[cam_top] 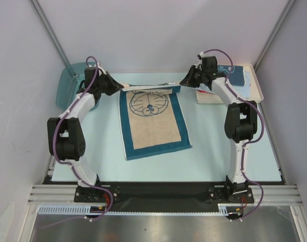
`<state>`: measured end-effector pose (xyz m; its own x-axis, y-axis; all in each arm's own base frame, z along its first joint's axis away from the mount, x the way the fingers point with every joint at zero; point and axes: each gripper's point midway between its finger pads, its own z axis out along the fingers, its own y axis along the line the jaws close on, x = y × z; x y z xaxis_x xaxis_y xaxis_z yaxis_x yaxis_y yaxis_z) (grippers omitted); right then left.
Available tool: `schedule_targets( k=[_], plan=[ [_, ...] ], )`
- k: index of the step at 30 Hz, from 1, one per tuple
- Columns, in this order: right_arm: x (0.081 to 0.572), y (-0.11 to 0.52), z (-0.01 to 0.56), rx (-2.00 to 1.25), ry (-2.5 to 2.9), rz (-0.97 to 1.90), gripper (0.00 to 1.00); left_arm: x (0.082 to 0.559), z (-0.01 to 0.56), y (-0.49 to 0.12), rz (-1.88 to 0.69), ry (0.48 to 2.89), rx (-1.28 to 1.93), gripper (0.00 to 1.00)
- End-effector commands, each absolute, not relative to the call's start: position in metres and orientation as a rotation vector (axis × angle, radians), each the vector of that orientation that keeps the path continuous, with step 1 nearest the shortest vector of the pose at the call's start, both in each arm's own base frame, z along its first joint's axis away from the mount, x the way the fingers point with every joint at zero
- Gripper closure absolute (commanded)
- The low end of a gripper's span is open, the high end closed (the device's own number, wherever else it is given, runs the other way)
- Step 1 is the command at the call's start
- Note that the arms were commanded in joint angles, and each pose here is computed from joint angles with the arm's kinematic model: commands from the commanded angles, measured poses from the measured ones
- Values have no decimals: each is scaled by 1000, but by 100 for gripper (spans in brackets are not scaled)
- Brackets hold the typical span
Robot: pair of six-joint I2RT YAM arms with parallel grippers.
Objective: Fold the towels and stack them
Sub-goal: Fold the towel
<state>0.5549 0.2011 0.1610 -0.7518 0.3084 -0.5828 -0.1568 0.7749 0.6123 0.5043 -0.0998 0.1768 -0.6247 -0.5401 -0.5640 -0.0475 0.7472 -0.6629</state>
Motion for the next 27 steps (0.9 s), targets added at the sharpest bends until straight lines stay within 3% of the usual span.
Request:
schedule_targets(
  k=[1,19,27],
  plan=[
    [545,182,203,159,2207,836,100,493,214,-91,-751,2049,-435,100],
    [449,183,119,237,2418,809,100,402,137,-115,-755,2200,-474,100],
    [425,191,105,233,2452,790,100,383,135,-112,-736,2219,-464,100]
  ],
)
